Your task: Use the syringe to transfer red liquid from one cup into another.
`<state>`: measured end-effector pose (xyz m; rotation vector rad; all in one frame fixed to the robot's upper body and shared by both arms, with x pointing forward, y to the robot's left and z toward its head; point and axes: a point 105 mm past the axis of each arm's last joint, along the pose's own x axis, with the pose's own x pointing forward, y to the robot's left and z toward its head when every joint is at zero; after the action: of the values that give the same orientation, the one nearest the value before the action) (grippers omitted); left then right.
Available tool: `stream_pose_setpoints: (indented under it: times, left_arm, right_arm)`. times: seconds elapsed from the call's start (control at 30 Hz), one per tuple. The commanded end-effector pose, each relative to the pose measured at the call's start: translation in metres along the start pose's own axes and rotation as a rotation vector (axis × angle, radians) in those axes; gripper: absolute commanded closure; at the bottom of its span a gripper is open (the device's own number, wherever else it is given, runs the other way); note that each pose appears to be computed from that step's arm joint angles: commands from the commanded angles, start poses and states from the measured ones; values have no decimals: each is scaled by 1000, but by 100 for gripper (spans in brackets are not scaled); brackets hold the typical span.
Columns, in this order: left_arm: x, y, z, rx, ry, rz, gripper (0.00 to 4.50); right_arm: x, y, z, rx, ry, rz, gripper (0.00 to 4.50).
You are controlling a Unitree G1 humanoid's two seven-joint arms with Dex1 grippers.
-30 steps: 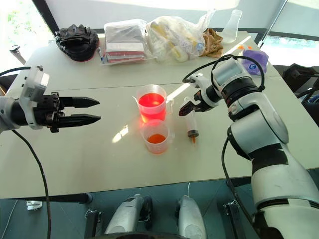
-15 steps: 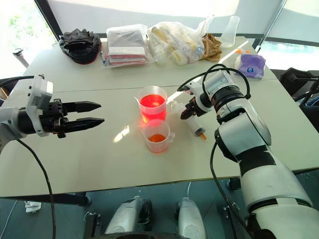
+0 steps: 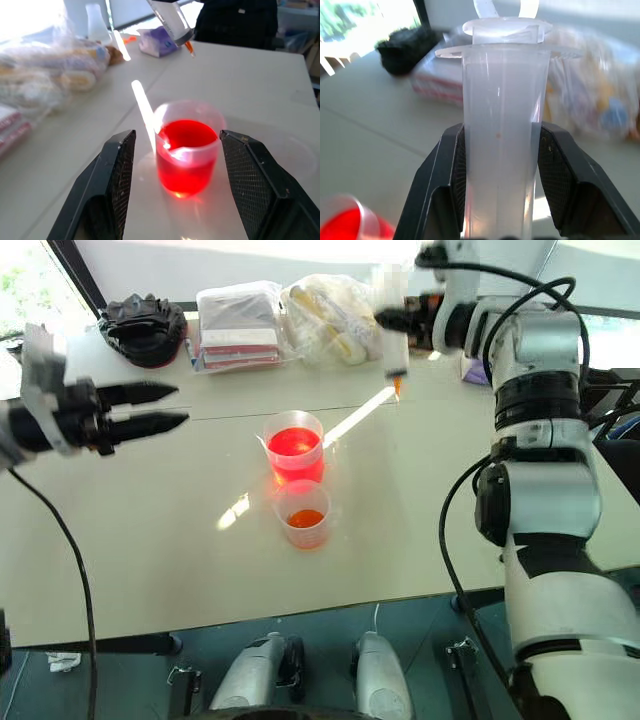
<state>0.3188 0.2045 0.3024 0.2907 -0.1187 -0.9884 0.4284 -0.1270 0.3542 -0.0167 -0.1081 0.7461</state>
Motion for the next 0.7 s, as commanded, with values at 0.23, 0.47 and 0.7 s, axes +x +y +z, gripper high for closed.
stream_pose_setpoints:
  times: [0.23, 0.47, 0.7]
  left_arm:
    - [30, 43, 40, 210, -18, -23, 169]
    - [57, 44, 73, 198, -187, -88, 169]
    - [91, 25, 90, 167, -322, -194, 169]
  right_arm:
    - [8, 106, 11, 56, -382, 295, 300]
    - [5, 130, -25, 114, -347, 358, 300]
    - [6, 132, -50, 106, -289, 348, 300]
